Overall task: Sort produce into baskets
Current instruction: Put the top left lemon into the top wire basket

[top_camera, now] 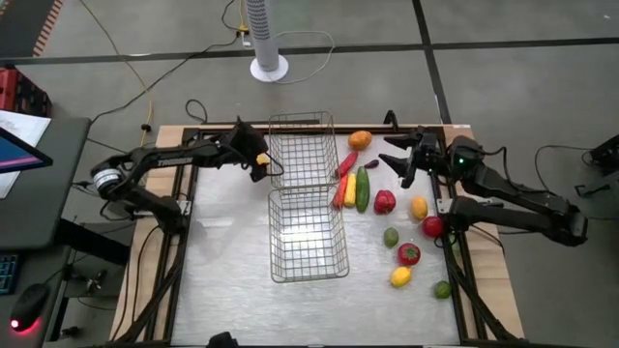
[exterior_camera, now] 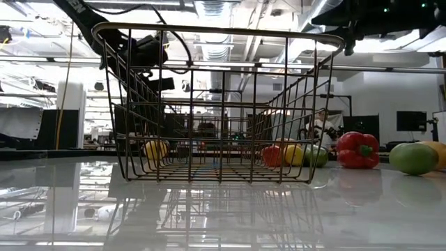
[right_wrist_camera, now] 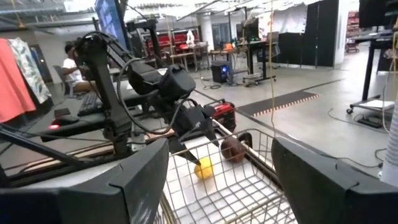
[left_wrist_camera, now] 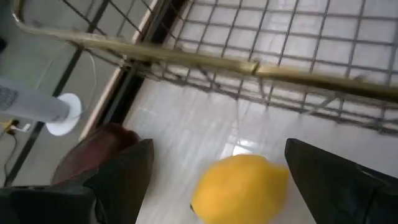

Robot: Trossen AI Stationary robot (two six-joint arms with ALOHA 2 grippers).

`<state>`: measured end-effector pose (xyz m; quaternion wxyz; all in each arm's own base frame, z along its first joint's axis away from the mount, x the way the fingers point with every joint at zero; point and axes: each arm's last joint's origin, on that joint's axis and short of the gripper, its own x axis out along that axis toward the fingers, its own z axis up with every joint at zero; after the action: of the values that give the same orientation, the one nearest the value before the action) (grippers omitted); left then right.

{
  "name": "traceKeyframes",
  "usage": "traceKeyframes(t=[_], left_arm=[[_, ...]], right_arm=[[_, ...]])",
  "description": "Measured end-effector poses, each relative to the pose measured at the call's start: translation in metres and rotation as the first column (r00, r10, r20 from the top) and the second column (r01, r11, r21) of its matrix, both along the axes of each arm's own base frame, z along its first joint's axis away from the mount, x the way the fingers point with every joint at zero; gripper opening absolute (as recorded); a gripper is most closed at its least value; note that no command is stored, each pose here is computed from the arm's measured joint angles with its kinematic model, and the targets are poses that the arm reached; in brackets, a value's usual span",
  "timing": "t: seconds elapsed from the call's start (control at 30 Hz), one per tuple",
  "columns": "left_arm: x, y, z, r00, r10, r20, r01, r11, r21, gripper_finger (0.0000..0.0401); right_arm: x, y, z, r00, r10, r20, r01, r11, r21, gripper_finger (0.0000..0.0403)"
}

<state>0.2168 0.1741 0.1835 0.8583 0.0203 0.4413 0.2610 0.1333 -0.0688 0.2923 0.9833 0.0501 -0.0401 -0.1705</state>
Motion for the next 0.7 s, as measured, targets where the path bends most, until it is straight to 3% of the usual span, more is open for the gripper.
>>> traceKeyframes(t=[0.43,0.7], left_arm=[[0.002,0.008,-0.044,0.99,0.033,-0.14,-0.051,0.991,-0.122,0.035],[0.0,0.005,-0.034,0.977,0.146,-0.157,-0.156,0.986,-0.056,0.035]], right_arm=[[0.0,0.0,0.001,1.0,0.001,0.006,-0.001,1.0,-0.001,0.031],[-0.001,0.0,0.006,0.999,0.0,0.048,0.003,0.999,-0.051,0.0311]])
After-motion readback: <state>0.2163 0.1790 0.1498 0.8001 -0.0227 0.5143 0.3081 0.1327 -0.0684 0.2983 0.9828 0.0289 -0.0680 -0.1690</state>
